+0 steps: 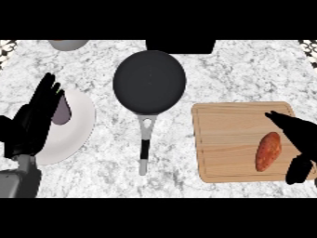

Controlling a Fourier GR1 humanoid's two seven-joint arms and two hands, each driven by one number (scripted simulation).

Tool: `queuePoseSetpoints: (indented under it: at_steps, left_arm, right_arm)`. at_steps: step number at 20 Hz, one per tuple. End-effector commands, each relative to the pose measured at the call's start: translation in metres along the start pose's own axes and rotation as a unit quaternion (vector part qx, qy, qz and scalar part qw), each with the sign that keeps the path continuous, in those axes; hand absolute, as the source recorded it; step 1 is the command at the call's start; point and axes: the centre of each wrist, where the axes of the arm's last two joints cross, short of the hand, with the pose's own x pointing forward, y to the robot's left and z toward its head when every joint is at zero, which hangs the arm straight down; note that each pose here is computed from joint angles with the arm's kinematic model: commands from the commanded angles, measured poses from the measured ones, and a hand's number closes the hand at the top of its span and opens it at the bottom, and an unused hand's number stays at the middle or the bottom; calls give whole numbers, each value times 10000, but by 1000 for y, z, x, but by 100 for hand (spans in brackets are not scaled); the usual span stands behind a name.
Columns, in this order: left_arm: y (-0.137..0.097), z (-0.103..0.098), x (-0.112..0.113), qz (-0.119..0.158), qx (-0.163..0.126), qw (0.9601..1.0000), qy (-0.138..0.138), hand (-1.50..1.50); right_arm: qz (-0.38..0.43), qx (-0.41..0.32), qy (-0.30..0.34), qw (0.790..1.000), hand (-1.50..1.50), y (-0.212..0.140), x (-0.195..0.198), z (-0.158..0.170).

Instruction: Pick the sweet potato from the cutting board and place it in the pan

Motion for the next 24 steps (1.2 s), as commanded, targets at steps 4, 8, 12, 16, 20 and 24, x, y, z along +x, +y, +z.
queuePoseSetpoints:
  at_steps: [4,8,12,16,20,24]
  left_arm:
    - [-4,7,0,80,-3,10000,-16,0]
    - [-13,-3,-10,8,-51,10000,5,0]
    - [-4,6,-11,-42,77,9999,-60,0]
    - [-13,-2,9,-37,85,10000,-13,0]
    - [-10,10,-5,-52,-78,9999,-58,0]
    - [-10,0,-16,-20,-33,10000,28,0]
  right_arm:
    - [31,52,-179,9998,-150,29,18,-4]
    - [-225,-26,-132,9997,-150,19,2,-38]
    - [-196,102,-105,9997,-150,28,23,-45]
    - [-268,310,-229,9989,-150,34,10,-57]
    - [-36,138,-688,9975,150,41,-6,-66]
    - [-164,-75,-726,9972,150,55,-5,-58]
